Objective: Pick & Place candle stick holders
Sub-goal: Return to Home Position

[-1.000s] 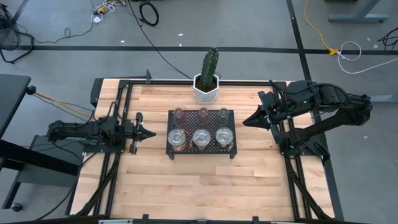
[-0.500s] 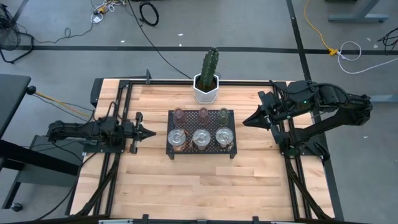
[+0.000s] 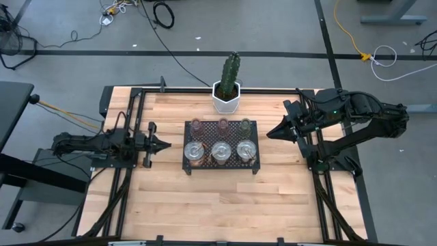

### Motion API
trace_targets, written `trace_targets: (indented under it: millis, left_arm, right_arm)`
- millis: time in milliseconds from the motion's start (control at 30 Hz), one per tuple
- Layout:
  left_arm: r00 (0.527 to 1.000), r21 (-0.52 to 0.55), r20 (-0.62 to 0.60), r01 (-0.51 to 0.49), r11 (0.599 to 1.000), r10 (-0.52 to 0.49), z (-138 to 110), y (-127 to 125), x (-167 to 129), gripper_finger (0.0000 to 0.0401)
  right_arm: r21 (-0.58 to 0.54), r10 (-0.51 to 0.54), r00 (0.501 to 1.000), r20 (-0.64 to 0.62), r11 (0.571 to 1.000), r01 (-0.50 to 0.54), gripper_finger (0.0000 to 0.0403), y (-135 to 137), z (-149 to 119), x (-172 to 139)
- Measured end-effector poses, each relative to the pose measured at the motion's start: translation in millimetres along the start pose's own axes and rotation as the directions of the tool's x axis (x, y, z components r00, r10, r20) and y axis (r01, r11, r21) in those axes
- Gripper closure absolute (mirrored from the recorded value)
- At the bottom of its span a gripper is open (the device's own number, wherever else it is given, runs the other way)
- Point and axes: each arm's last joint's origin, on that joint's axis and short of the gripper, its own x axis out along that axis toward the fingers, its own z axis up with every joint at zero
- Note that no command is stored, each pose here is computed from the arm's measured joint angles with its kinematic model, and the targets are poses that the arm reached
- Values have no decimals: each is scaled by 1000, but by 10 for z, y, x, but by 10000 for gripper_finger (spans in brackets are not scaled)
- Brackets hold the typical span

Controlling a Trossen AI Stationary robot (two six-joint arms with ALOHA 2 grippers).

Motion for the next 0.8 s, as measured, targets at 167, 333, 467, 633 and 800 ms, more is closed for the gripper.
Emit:
trace_targets:
  millis: [167, 333, 467, 633, 800]
  left_arm:
    - [1000, 5, -7, 0, 1000, 0, -7, 0, 0, 398]
    - [999, 1, -38, 14, 1000, -14, -36, -5, -1, 398]
    - [999, -24, -42, 19, 1000, -20, -40, -7, -1, 398]
    - [999, -47, -49, 20, 999, -22, -46, -8, 2, 398]
    - [998, -46, -52, 20, 999, -22, -48, -9, 3, 398]
  right_arm:
    - [0, 0, 1000, 1, 1000, 0, 380, 1, 0, -1]
    - [0, 1, 1000, 0, 1000, -1, 380, 1, 0, -1]
    - [0, 0, 1000, 0, 1000, 0, 380, 0, 0, -1]
    - [0, 0, 1000, 1, 1000, 0, 380, 1, 0, -1]
    - [0, 1, 1000, 0, 1000, -1, 380, 1, 0, -1]
